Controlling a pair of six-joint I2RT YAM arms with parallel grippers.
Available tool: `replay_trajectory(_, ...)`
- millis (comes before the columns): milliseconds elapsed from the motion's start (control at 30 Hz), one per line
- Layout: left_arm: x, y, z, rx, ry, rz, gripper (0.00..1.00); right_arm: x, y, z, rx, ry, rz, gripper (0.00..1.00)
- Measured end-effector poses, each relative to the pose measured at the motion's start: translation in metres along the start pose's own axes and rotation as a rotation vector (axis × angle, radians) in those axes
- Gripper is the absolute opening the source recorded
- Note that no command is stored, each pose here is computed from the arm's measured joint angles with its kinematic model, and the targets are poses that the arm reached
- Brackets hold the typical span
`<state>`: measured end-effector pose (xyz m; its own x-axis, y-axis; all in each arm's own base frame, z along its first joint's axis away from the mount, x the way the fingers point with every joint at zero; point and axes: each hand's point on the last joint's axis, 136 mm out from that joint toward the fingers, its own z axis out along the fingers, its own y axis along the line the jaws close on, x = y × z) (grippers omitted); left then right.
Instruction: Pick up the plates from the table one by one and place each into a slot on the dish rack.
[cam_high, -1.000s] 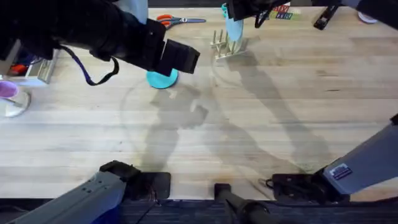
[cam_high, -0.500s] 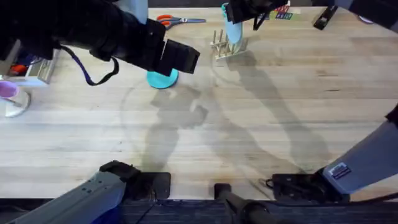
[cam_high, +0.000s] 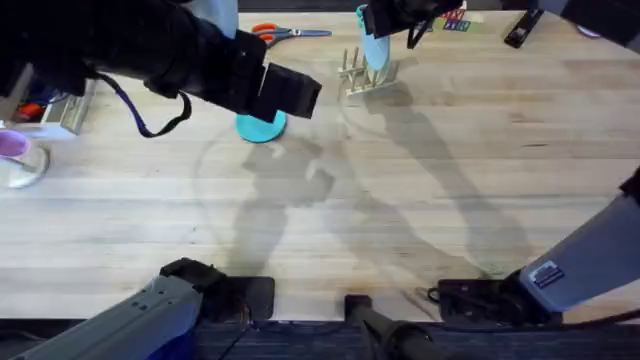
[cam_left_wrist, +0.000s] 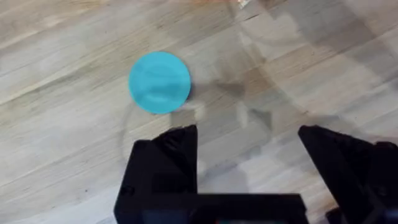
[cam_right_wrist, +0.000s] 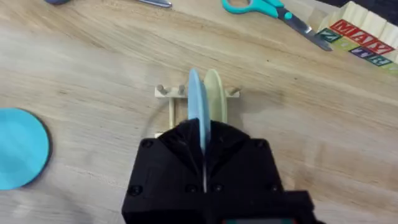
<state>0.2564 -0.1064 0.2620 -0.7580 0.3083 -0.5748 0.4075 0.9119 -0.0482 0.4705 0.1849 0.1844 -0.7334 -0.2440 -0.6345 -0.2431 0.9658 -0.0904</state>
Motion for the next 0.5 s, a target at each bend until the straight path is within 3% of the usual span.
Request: replay_trajectory(500, 0.0, 0.0, 0.0, 0.0, 0.0, 0.0, 0.993, 0.016, 0.003, 0.025, 0.006, 0.06, -0.012, 0.027)
